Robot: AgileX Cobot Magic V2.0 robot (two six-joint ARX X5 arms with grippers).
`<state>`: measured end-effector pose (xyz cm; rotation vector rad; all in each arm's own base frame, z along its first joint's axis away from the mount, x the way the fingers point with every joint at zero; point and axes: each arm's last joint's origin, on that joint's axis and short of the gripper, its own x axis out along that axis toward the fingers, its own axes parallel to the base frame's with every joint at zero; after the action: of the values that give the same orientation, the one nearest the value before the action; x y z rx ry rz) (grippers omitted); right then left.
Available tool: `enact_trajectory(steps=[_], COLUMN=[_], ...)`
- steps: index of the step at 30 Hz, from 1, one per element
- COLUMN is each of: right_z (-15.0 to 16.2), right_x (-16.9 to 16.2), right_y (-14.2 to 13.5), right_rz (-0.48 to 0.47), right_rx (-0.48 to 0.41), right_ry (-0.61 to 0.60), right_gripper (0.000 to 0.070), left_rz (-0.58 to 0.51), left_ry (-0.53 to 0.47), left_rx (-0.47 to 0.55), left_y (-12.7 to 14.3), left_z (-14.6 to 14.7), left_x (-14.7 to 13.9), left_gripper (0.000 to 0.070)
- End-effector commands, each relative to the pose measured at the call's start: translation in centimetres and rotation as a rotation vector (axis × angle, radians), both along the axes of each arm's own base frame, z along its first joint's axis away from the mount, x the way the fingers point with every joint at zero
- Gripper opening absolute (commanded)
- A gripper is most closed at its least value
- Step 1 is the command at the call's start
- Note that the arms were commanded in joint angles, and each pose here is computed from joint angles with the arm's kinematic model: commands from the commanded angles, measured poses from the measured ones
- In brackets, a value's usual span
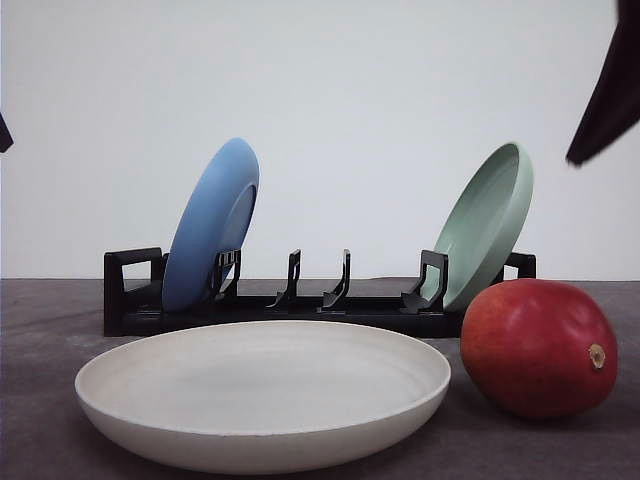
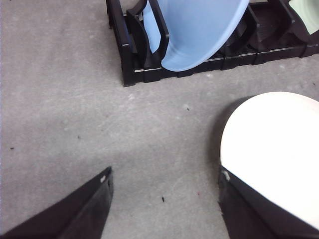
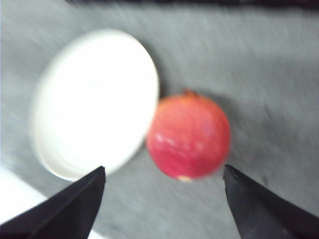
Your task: Place pomegranate in white plate
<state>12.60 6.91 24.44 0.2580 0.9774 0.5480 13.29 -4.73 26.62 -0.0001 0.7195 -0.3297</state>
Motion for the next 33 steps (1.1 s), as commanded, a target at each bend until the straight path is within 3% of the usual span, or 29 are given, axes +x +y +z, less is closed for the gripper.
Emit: enact_trajectory(steps=[1,9,16,27,33], right_z=[0.7,1.1,-1.5,-4.7,-5.1], right_x=[0.6,3.7,6.3,8.1,8.2], right_y=[0.7,3.6,5.7,7.0,7.1], right_rz=[-0.015,-0.013,0.012,0.045,0.053], right_rx=[-0.035,-0.204,-0.281,-0.318,-0.318], right_ry=[0.013,0.110,0.170,0.271,0.293], right_gripper=[0.0475,0.0528,0.0634,0.0632,0.0528], left_rz=[-0.009,-0.009,-0.009,-0.009,-0.009], left_ry=[-0.019,-0.019,-0.023,-0.022,-0.023], left_rx=[0.001,0.000,-0.001,-0.001,-0.001], left_y=[-0.1,-0.1,-0.1,-0.1,-0.1], left_z=[0.4,0.4,0.4,0.4,0.4], left_x=[0.1,0.1,0.2,0.2,0.2], left_gripper=[0.0394,0.0393,0.0393,0.0393,0.0393])
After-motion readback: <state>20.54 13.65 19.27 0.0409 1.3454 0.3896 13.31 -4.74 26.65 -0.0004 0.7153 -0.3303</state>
